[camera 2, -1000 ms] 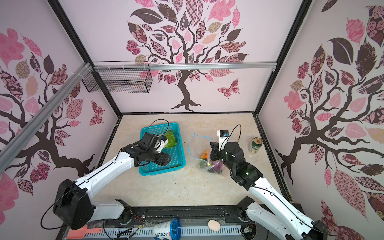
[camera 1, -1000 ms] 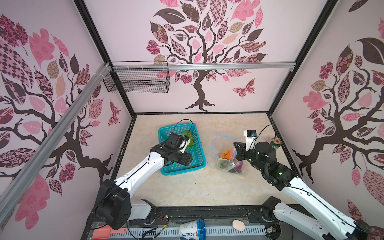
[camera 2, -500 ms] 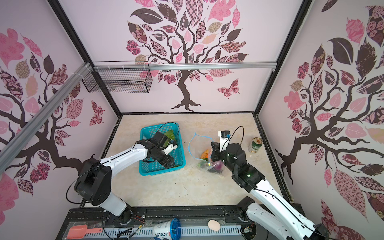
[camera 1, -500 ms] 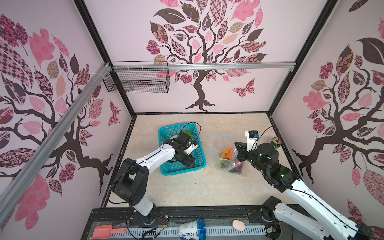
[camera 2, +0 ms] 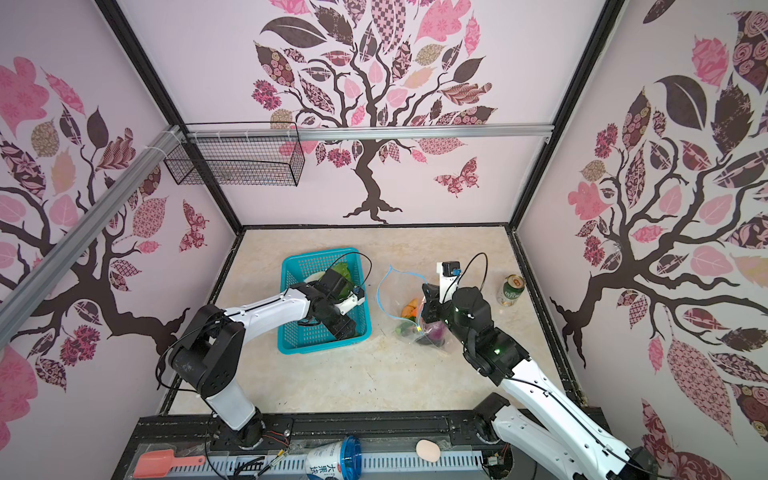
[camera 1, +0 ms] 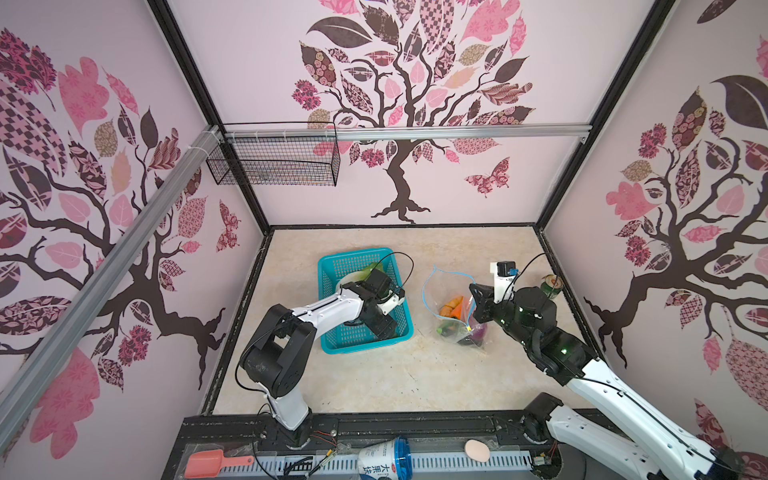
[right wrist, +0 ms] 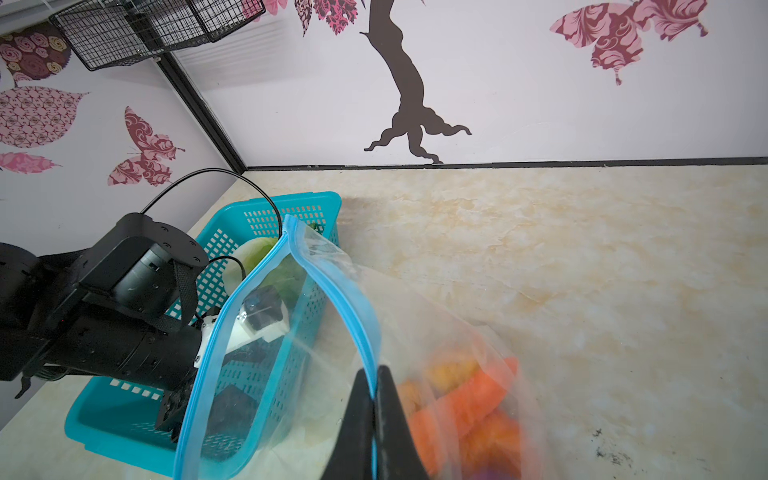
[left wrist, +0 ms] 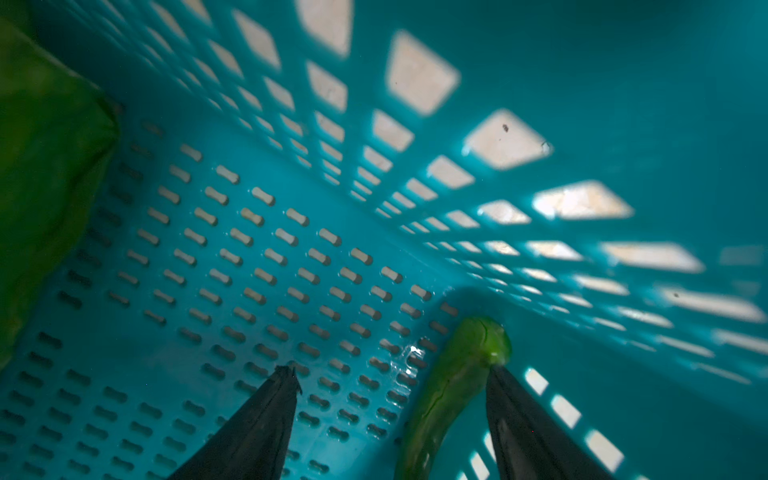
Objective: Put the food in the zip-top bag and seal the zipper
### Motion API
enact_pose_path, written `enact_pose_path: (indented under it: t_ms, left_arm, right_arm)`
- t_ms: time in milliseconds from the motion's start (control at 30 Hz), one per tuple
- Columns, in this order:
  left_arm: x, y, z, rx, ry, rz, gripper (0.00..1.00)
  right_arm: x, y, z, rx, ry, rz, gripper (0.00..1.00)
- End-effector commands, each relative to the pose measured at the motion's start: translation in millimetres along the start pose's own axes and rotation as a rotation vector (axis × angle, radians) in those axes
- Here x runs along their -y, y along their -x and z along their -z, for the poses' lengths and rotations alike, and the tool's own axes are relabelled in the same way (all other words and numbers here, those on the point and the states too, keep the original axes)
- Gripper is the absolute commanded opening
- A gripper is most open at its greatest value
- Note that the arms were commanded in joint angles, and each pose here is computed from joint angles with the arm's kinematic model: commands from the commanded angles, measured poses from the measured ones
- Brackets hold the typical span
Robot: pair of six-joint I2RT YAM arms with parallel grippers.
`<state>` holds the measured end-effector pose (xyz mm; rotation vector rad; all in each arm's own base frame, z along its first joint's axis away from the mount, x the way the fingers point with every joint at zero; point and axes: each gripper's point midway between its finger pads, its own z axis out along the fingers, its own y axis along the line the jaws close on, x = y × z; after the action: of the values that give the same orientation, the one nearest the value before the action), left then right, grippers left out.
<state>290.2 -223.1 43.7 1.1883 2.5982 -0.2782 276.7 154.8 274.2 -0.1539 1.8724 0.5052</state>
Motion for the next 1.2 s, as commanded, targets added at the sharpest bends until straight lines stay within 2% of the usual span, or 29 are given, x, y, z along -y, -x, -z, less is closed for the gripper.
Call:
enact_pose_path:
  t_ms: [0,400,600,733,867,1033,1167]
  left_arm:
    - [-2.2,-2.4,-6.8,-0.027,0.031,-0.038,0.75]
    - [-12.5,-16.9,-16.0,-0.104,0.145,-0.079,0.75]
    - [-37.8,-18.8,-7.9,-0.139,0.296,0.005,0.76]
    - [-54.9,-18.3,-2.3,-0.144,0.348,0.087,0.76]
    - [-63.7,-14.0,6.7,-0.117,0.340,0.165,0.76]
    - [-45.8,-1.4,30.8,-0.044,0.252,0.216,0.76]
    - [-33.0,-3.0,63.6,0.028,0.215,0.280,0.76]
  right_arm:
    - [1.7,6.9,1.7,0.032,-0.008,0.006,0.00]
    - [2.5,9.3,4.6,0.045,-0.011,0.002,0.00]
    - [2.9,10.1,5.6,0.050,-0.012,0.002,0.00]
    - [3.1,10.6,6.5,0.051,-0.013,0.002,0.00]
    - [3.5,11.6,7.2,0.055,-0.015,0.003,0.00]
    - [3.8,11.0,6.5,0.053,-0.016,0.003,0.00]
    - [3.8,10.2,5.4,0.050,-0.018,0.003,0.00]
